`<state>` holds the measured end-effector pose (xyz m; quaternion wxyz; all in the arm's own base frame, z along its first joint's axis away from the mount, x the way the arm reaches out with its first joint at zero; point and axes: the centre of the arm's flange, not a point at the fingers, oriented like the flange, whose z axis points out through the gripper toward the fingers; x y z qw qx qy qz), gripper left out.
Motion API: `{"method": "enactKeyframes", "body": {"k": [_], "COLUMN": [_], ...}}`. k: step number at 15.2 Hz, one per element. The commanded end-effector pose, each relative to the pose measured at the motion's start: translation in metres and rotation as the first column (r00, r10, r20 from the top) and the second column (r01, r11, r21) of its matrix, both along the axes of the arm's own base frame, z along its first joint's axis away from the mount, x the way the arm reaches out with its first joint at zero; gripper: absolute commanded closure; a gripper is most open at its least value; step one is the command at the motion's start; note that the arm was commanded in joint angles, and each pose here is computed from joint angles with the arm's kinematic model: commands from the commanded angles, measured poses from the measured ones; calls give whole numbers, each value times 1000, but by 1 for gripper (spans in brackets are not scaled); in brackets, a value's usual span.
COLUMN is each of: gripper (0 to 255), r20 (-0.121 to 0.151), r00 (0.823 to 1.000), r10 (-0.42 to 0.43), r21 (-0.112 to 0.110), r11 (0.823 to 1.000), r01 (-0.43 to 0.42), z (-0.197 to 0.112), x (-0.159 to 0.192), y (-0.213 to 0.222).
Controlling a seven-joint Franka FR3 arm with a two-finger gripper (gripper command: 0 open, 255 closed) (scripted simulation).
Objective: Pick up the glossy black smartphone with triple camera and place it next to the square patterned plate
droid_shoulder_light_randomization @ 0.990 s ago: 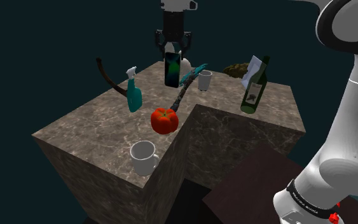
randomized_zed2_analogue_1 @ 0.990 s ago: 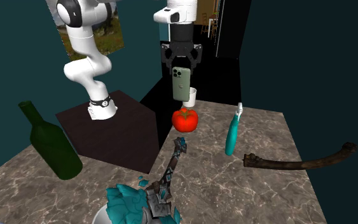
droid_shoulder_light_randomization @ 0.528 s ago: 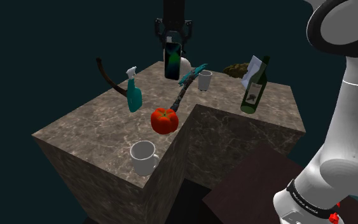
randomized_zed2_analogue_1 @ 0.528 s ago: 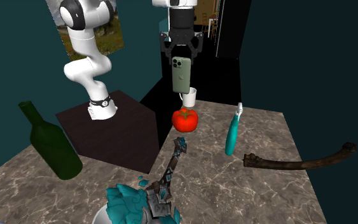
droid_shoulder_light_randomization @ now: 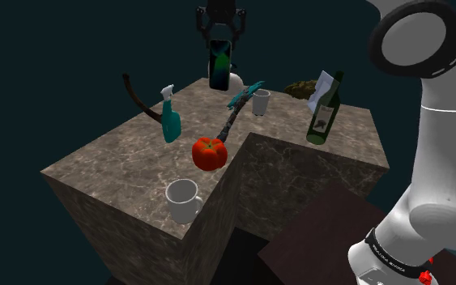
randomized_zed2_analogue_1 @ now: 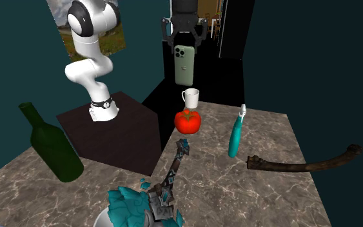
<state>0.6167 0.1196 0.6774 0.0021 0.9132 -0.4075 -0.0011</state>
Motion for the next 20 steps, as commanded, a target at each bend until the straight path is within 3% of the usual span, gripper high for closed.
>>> {"method": "enactKeyframes", "body": {"k": [1, 20], "gripper": [255, 255], "r20": [-1, -1], "r00": [1000, 1000], "r10": [0, 0], "r21": [0, 0], "r11": [1000, 1000], "r01": [0, 0], "z": [3, 3], "x": [-5, -85], "y": [-12, -250]}}
